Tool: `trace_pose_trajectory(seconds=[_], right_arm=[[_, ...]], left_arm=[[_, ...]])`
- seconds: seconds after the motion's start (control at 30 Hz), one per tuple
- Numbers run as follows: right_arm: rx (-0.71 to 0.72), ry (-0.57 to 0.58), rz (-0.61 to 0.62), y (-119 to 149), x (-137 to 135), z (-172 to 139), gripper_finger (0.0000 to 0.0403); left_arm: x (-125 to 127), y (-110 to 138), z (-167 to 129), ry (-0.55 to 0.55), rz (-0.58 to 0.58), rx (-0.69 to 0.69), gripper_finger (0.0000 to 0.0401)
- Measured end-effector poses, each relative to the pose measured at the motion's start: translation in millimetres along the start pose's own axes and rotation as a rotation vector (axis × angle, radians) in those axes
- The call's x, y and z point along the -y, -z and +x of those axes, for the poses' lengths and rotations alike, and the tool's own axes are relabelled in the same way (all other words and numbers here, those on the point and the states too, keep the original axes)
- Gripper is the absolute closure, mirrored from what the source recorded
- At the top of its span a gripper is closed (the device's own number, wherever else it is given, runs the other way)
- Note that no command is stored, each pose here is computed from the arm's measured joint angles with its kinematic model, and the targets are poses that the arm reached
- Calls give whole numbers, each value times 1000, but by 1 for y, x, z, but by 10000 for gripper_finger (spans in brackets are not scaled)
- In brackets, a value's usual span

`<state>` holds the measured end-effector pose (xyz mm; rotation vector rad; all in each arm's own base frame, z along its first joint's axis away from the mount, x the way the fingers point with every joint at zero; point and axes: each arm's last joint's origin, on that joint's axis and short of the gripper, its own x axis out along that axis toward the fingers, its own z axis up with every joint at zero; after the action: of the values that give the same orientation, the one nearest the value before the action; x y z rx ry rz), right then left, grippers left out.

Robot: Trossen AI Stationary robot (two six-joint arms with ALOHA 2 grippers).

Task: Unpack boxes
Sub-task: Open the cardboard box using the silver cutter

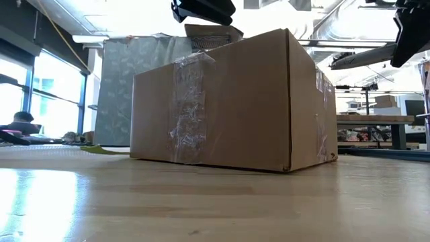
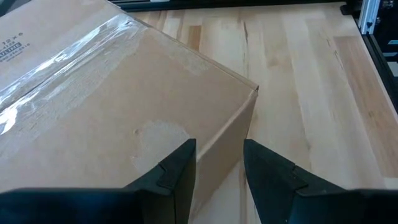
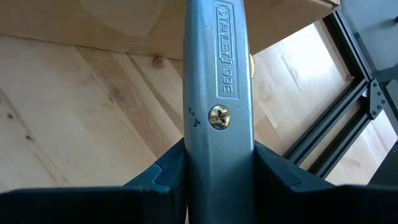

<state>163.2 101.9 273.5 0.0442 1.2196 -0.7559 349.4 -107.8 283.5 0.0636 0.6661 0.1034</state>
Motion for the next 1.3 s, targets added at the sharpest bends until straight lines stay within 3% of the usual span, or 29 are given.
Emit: trace_pose_trajectory(seconds=[1.3], right_arm=[[46,0,20,-2,-1,0,298]], left_arm=[[0,0,0,0,1,0,286]])
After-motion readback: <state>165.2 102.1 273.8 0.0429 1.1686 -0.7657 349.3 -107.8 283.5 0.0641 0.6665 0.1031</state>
